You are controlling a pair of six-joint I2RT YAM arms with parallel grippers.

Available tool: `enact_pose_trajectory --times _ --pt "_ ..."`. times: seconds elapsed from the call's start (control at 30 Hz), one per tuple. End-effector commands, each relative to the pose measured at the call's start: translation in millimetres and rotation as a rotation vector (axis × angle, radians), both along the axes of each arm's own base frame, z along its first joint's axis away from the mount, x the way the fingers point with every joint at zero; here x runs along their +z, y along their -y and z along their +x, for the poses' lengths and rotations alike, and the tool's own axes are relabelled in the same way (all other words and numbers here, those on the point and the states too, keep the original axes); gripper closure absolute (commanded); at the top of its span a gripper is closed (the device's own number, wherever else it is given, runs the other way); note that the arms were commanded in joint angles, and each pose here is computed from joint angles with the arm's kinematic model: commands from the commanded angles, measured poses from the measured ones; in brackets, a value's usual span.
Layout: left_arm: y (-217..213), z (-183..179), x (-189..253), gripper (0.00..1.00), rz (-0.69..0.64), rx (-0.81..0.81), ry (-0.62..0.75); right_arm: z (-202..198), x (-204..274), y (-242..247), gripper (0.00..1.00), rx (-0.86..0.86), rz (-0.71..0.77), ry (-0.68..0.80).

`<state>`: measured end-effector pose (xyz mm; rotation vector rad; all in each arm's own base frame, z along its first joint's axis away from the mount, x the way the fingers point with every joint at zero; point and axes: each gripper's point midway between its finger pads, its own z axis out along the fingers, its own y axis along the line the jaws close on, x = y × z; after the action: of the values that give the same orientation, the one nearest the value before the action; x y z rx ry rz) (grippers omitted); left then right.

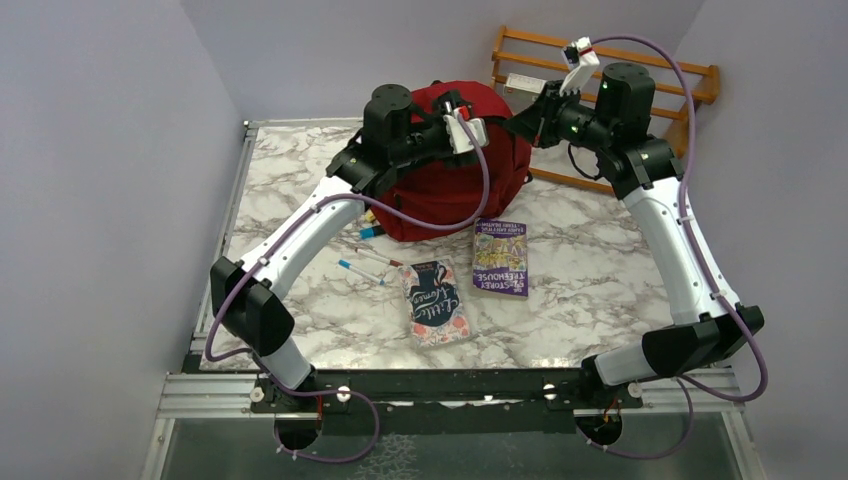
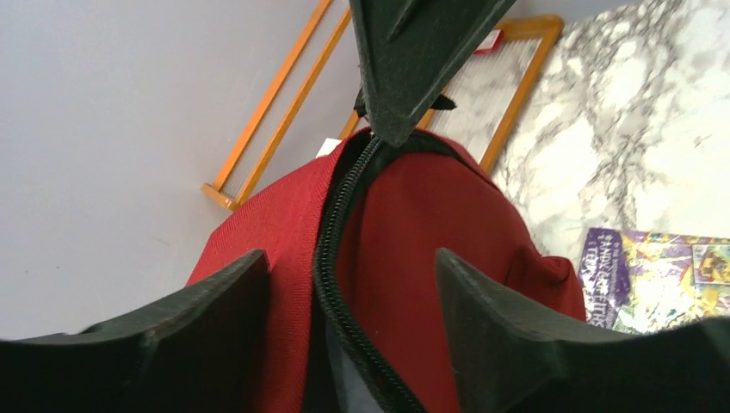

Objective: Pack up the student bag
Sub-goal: Unzip the student bag at the center of the board.

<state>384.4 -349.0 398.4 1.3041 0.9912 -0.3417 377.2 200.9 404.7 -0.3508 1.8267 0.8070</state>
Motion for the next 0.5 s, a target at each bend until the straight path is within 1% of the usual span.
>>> enact_pose_trajectory --times 0.0,0.1,0.2,0.33,0.4,0.47 --pt "1 14 13 0.37 0.016 0.077 0.081 -16 14 -1 0.99 0.042 0.017 0.033" --pt "-1 22 14 0.53 0.015 0.121 0.100 -18 10 1 0.99 0.033 0.011 0.028" --pt "-6 28 23 0.67 -0.019 0.167 0.117 -19 -1 7 0.99 0.003 -0.002 0.011" --pt "-12 36 34 0.92 -0.071 0.229 0.132 -21 -25 17 0.99 -0.067 -0.018 -0.035" --pt "-17 41 40 1.00 -0.101 0.272 0.136 -22 -41 23 1.00 -0.105 -0.021 -0.070" --pt "-21 46 46 1.00 -0.128 0.310 0.142 -24 -58 27 0.99 -0.136 -0.026 -0.103"
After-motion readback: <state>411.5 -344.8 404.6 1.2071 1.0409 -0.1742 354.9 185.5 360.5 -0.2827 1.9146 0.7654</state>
